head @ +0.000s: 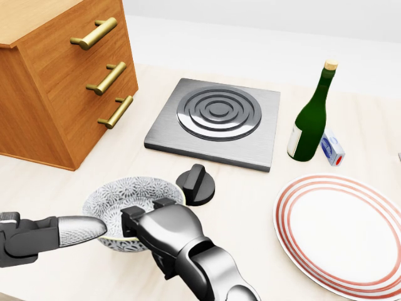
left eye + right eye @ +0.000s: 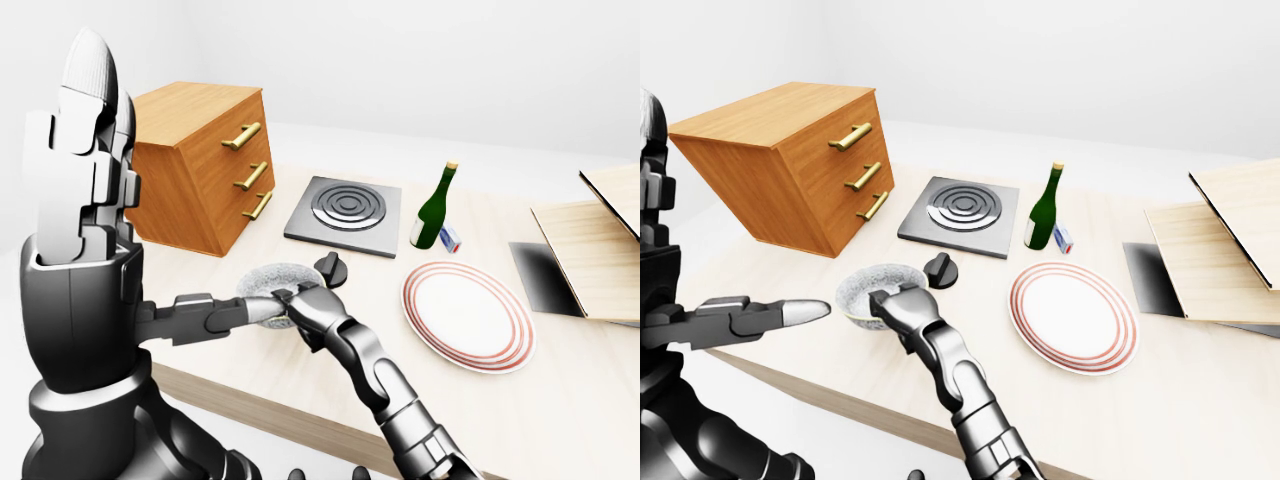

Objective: Pick up the akita bowl and put it on the plate.

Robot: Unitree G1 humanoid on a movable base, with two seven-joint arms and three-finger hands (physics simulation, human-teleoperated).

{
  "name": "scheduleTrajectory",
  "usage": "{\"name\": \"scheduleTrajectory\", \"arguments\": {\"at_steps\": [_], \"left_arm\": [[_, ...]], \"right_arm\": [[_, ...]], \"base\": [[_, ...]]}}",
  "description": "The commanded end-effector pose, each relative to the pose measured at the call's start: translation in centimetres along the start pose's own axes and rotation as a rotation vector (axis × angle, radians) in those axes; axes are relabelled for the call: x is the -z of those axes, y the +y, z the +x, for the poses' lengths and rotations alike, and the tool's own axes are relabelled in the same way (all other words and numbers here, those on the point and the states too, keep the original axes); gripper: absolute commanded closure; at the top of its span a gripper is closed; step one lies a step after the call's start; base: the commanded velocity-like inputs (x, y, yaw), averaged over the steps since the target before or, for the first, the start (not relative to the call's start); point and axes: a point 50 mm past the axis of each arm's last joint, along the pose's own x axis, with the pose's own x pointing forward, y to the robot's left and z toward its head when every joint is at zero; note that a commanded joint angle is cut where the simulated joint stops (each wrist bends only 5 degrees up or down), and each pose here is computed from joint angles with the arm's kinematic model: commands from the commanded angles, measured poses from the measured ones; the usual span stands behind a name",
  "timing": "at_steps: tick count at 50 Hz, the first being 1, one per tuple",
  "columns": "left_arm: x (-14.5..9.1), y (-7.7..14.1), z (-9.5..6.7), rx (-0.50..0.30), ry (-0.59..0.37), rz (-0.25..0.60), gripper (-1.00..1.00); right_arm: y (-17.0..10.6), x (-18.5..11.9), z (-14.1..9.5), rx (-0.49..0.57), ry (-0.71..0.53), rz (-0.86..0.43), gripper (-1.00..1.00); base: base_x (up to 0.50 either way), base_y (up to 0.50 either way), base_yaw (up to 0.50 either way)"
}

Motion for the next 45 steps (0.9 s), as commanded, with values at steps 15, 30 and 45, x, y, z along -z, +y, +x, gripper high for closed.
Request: {"name": "scheduleTrajectory", "arguments": {"at_steps": [15, 30, 45], "left_arm": [[0.1, -0.6, -0.3, 0.051, 0.017, -0.012, -0.92], [0.2, -0.8, -0.5, 0.073, 0.031, -0.013, -0.92], [0.1, -0.6, -0.4, 0.044, 0.011, -0.027, -0.92]], "right_arm": [[-4.2, -5.7, -5.2, 0.059, -0.295, 0.120, 1.00], [-11.9, -0.7, -7.9, 0.258, -0.307, 0.132, 1.00], [-11.2, 5.8, -12.0, 0.277, -0.176, 0.258, 1.00]], "base": [[0.00, 0.00, 0.00], [0.00, 0.00, 0.00], [0.00, 0.00, 0.00]]}}
